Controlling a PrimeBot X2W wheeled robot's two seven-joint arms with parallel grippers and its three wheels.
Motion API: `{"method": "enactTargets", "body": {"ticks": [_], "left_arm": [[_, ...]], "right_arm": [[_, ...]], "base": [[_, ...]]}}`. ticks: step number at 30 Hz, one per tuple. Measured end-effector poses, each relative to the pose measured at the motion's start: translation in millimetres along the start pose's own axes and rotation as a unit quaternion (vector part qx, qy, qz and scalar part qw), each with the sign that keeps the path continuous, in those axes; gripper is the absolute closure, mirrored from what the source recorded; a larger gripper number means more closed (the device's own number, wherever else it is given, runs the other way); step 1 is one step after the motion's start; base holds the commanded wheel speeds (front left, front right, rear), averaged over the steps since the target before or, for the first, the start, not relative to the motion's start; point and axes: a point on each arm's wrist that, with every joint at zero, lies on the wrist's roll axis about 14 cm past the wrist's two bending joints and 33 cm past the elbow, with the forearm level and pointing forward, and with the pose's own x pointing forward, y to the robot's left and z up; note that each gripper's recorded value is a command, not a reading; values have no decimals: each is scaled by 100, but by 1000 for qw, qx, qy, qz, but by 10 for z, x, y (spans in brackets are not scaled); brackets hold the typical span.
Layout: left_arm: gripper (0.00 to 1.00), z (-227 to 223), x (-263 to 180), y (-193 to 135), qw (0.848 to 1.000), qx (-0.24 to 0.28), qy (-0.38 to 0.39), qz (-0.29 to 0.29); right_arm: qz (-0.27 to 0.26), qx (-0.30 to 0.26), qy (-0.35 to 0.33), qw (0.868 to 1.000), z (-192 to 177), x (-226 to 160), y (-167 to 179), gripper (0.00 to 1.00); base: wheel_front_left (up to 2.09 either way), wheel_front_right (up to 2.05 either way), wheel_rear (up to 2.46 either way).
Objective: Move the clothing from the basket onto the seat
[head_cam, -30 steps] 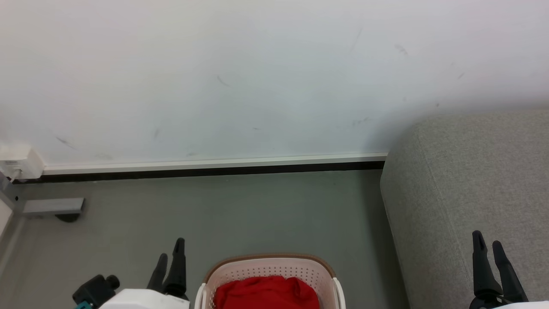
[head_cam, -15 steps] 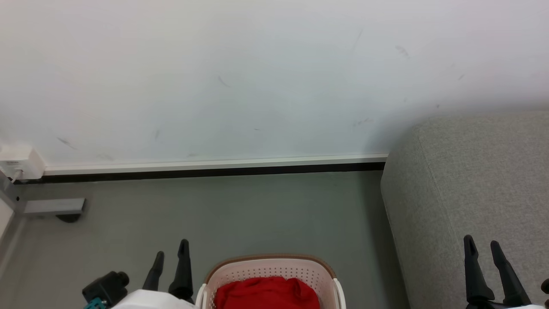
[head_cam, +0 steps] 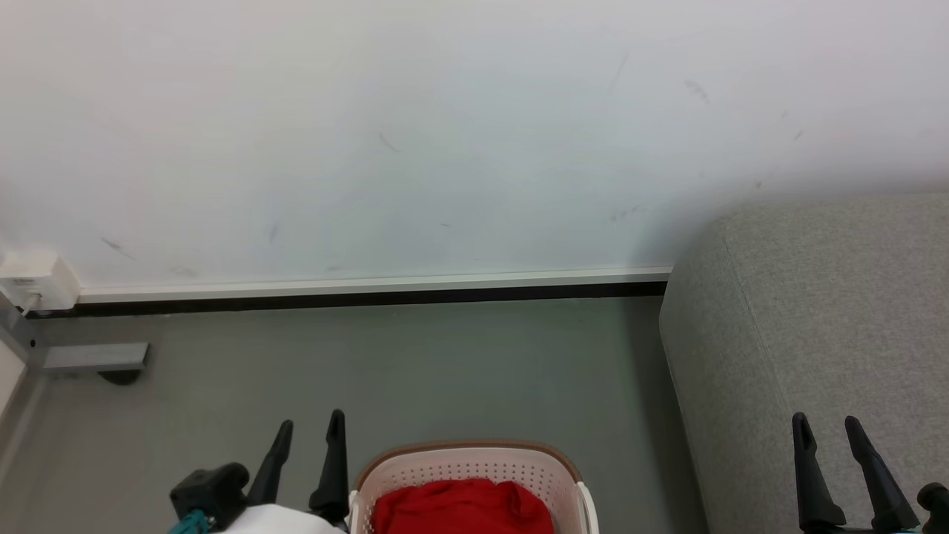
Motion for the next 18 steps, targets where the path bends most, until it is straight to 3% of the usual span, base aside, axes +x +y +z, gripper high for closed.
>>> {"method": "enactTargets", "body": {"ticks": [18], "left_arm": [[0, -3, -64, -66, 994, 100, -13, -34]], "right_arm": [[-4, -76, 5, 997, -67, -65, -80, 0]], "base": [[0, 0, 0]]}}
